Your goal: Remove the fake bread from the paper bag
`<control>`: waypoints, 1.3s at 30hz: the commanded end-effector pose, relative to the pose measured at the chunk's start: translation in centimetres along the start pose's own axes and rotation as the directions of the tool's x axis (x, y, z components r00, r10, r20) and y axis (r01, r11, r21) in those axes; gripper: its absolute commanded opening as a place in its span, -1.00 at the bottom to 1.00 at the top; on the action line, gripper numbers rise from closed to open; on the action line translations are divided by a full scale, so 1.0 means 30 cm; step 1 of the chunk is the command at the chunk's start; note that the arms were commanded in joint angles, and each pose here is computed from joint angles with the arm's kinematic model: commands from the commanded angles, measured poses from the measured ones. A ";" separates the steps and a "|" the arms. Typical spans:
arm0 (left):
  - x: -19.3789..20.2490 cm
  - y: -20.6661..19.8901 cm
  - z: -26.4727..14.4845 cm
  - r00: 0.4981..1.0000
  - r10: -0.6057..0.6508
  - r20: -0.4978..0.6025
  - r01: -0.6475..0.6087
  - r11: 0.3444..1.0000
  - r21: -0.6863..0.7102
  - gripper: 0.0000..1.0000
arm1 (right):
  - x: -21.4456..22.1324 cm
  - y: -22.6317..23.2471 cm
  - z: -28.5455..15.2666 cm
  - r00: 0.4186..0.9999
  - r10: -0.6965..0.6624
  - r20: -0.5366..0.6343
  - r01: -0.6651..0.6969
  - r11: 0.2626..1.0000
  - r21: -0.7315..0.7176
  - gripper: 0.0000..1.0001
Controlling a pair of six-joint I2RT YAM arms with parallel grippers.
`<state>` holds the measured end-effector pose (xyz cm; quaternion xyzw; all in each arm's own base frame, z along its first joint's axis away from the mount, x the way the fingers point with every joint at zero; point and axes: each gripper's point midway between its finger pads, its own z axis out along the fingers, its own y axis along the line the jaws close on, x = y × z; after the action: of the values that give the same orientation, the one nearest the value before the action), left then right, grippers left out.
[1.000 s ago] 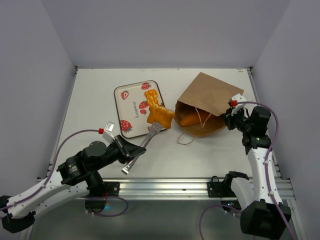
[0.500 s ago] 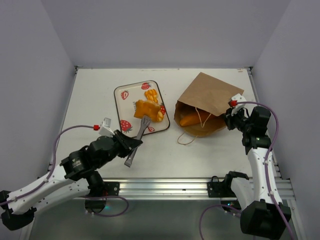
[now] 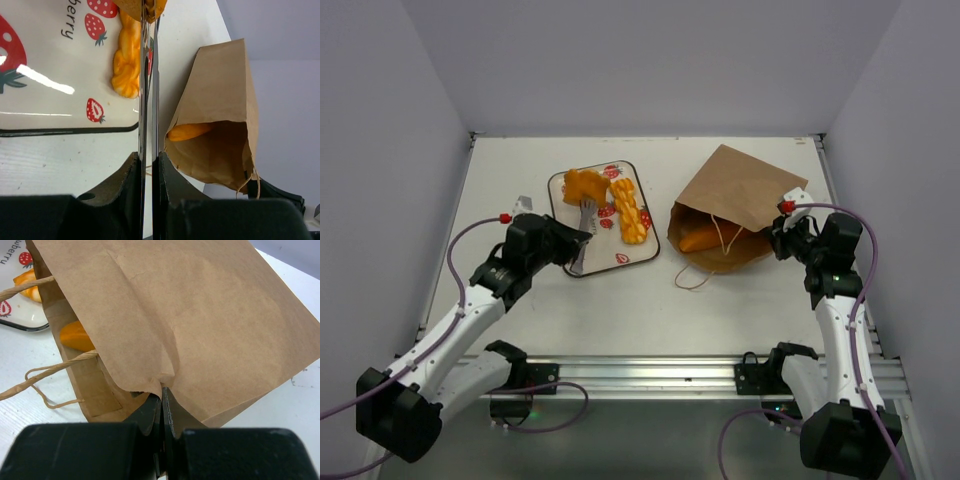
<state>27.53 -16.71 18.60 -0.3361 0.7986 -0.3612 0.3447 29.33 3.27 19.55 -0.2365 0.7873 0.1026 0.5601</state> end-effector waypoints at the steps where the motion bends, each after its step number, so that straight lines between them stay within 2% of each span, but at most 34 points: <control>1: -0.076 -0.178 0.008 1.000 0.018 -0.001 -0.018 0.978 0.206 -1.00 | -0.045 -0.022 -0.005 0.999 -0.029 0.041 0.028 0.999 0.023 -1.00; 8: -0.162 -0.152 0.088 0.999 -0.038 0.010 0.036 0.984 0.172 -1.00 | -0.038 -0.018 -0.002 0.999 -0.029 0.038 0.028 0.999 0.015 -1.00; 22: -0.209 -0.199 0.193 0.995 -0.088 -0.056 0.097 0.982 0.165 -0.99 | -0.037 -0.015 -0.002 0.999 -0.030 0.040 0.029 1.000 0.010 -1.00; 25: -0.200 -0.175 0.205 0.992 -0.101 -0.074 0.110 0.986 0.123 -0.92 | -0.036 -0.015 -0.002 0.999 -0.029 0.039 0.029 1.000 0.009 -1.00; 31: -0.193 -0.163 0.219 0.989 -0.113 -0.091 0.122 0.987 0.101 -0.54 | -0.035 -0.014 -0.003 0.999 -0.028 0.040 0.028 1.000 0.009 -1.00; 34: -0.194 -0.163 0.217 0.989 -0.114 -0.089 0.123 0.988 0.098 -0.42 | -0.036 -0.015 -0.003 0.999 -0.029 0.041 0.029 1.000 0.010 -1.00; 39: -0.198 -0.161 0.220 0.989 -0.119 -0.089 0.128 0.987 0.095 -0.31 | -0.036 -0.015 -0.004 0.999 -0.029 0.040 0.029 1.000 0.011 -1.00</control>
<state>36.25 -16.43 17.83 -0.3685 0.7875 -0.4034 0.2852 29.32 3.28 19.53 -0.2369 0.7871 0.1033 0.5600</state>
